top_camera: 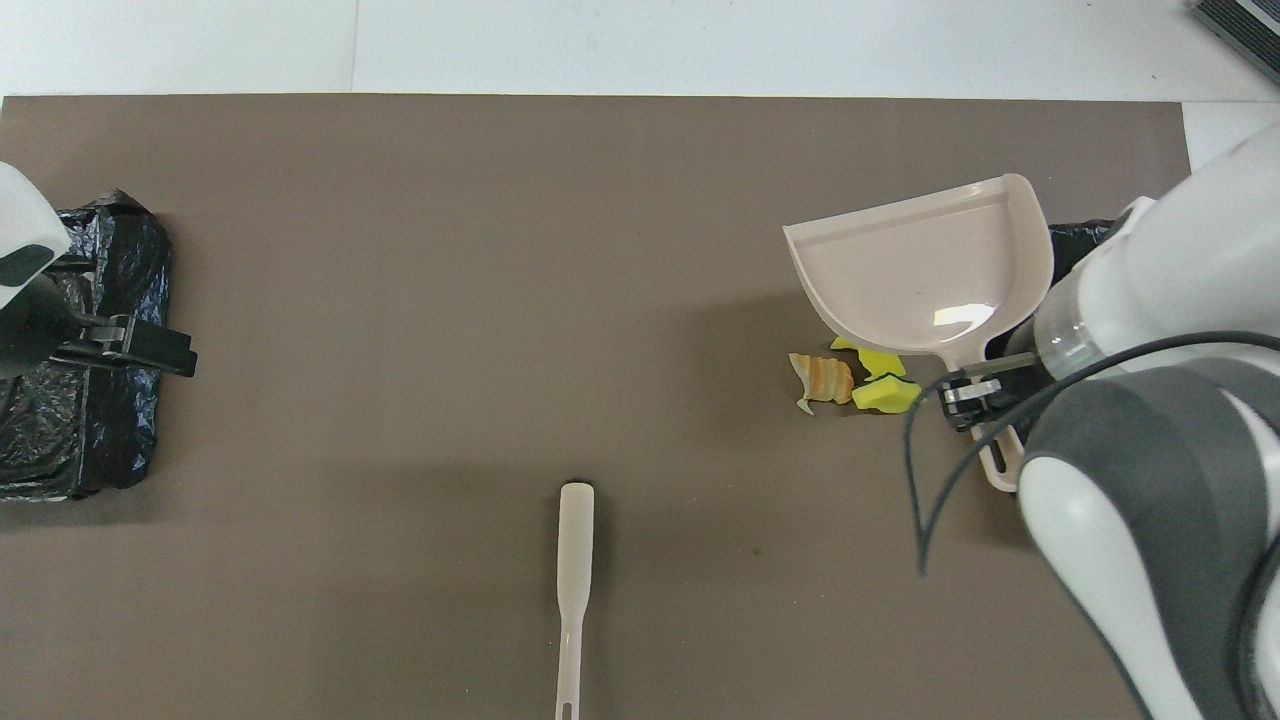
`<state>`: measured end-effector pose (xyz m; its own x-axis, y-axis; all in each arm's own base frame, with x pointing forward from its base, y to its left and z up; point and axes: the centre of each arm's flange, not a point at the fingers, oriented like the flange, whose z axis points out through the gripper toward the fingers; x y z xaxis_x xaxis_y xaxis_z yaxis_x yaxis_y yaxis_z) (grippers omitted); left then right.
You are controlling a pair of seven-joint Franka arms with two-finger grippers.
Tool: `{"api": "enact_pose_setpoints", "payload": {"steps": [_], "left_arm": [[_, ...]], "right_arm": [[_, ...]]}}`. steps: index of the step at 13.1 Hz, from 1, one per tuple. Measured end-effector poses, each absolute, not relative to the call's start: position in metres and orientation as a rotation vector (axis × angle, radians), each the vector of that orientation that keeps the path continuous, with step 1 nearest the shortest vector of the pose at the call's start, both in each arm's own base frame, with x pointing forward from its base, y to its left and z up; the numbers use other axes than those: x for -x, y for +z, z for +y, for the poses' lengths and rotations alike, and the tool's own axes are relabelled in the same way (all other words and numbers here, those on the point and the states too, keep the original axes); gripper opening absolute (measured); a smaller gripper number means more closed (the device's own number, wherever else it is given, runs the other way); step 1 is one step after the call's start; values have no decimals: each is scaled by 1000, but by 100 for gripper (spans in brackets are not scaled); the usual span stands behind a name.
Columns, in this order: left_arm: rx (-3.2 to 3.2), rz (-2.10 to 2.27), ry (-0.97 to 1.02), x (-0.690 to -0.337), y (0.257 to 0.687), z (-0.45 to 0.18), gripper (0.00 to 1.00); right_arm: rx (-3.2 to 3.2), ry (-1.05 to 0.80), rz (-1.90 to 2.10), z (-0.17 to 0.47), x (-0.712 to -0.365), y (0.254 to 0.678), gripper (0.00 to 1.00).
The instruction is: Sweep and dump trash in bin
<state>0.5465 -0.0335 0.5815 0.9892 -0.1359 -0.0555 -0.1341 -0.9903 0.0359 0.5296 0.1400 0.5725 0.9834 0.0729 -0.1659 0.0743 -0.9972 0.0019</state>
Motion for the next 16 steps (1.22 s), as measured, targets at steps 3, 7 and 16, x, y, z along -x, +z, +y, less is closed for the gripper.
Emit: {"api": "enact_pose_setpoints", "payload": {"steps": [3, 7, 16], "left_arm": [[-3103, -229, -80, -552, 584, -40, 100], [-3104, -237, -42, -553, 597, -43, 100], [-3103, -249, -43, -552, 596, -57, 100]], "right_arm": [[-3224, -194, -126, 221, -549, 529, 32], [-3250, -190, -217, 321, -559, 431, 32], [-3299, -98, -160, 388, -545, 351, 32]]}}
